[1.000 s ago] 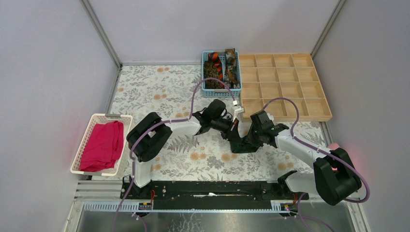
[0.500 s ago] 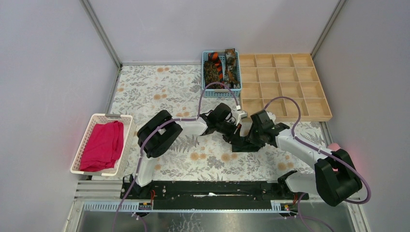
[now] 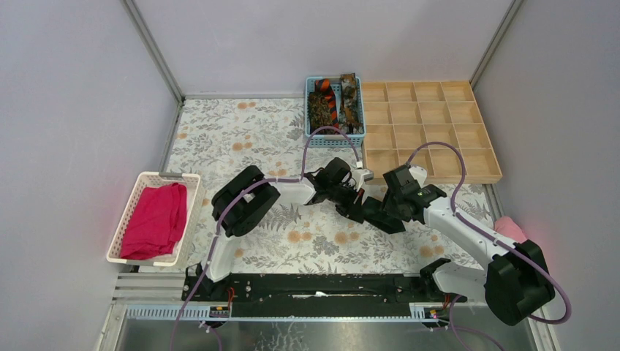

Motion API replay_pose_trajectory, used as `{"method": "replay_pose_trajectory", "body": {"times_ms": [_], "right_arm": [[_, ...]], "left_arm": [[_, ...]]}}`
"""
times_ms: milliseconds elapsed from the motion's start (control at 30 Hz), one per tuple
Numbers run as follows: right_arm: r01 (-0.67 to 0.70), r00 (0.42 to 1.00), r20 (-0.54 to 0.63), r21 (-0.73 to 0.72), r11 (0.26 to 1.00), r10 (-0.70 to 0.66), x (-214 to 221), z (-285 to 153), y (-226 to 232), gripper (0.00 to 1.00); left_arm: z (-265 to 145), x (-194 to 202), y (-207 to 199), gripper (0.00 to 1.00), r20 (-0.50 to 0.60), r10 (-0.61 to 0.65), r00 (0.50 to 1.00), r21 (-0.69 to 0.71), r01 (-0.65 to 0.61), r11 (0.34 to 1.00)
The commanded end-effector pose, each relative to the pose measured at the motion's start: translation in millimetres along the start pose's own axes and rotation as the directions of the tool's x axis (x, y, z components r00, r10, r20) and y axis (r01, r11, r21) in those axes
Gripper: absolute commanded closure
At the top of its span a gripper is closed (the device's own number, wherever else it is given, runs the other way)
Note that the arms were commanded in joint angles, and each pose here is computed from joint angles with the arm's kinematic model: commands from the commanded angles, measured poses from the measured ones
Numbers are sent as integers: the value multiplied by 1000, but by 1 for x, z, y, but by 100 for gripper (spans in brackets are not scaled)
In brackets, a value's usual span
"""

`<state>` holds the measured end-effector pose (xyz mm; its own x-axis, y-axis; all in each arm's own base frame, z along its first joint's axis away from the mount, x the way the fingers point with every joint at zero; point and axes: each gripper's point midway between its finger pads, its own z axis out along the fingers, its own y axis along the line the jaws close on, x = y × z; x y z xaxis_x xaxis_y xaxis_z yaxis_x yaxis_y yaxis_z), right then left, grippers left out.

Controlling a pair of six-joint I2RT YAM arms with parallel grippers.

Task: Roll the ties
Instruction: Roll the tie at the center of the board.

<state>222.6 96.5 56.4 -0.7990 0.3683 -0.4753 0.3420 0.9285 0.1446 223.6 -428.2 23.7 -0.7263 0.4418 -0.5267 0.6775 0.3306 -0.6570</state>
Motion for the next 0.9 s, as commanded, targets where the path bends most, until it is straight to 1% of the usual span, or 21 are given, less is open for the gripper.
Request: {"method": "replay_pose_trajectory", "body": {"times_ms": [0, 100, 233, 300, 367, 467, 700, 867], "right_arm": [[16, 999, 39, 49, 999, -18, -10, -2, -10, 52], [23, 1000, 5, 61, 998, -24, -1, 6, -12, 60], [14, 1000, -17, 57, 998, -13, 7, 15, -11, 60], [-4, 1000, -20, 15, 1000, 5, 9, 16, -3, 60], [-24, 1000, -10, -22, 999, 24, 8, 18, 4, 59], [-18, 1000, -20, 6, 1000, 18, 7, 19, 2, 49], [-22, 999, -39, 6, 1000, 22, 12, 21, 2, 48], [-20, 1000, -22, 7, 1000, 20, 6, 16, 2, 48]], "left_arm": [[-2, -18, -4, 100, 25, 40, 999, -15, -40, 999], [-8, -32, -14, 100, 51, 63, 997, -17, -62, 998], [-17, -47, -25, 100, 79, 99, 992, -17, -98, 995], [-19, -52, -26, 100, 88, 111, 990, -26, -109, 994], [-19, -54, -27, 100, 97, 116, 989, -27, -114, 993], [-16, -60, -27, 100, 109, 117, 987, -16, -116, 993], [-1, -68, -28, 100, 109, 95, 989, 47, -100, 994], [7, -61, -24, 100, 100, 80, 992, 68, -87, 994]]}}
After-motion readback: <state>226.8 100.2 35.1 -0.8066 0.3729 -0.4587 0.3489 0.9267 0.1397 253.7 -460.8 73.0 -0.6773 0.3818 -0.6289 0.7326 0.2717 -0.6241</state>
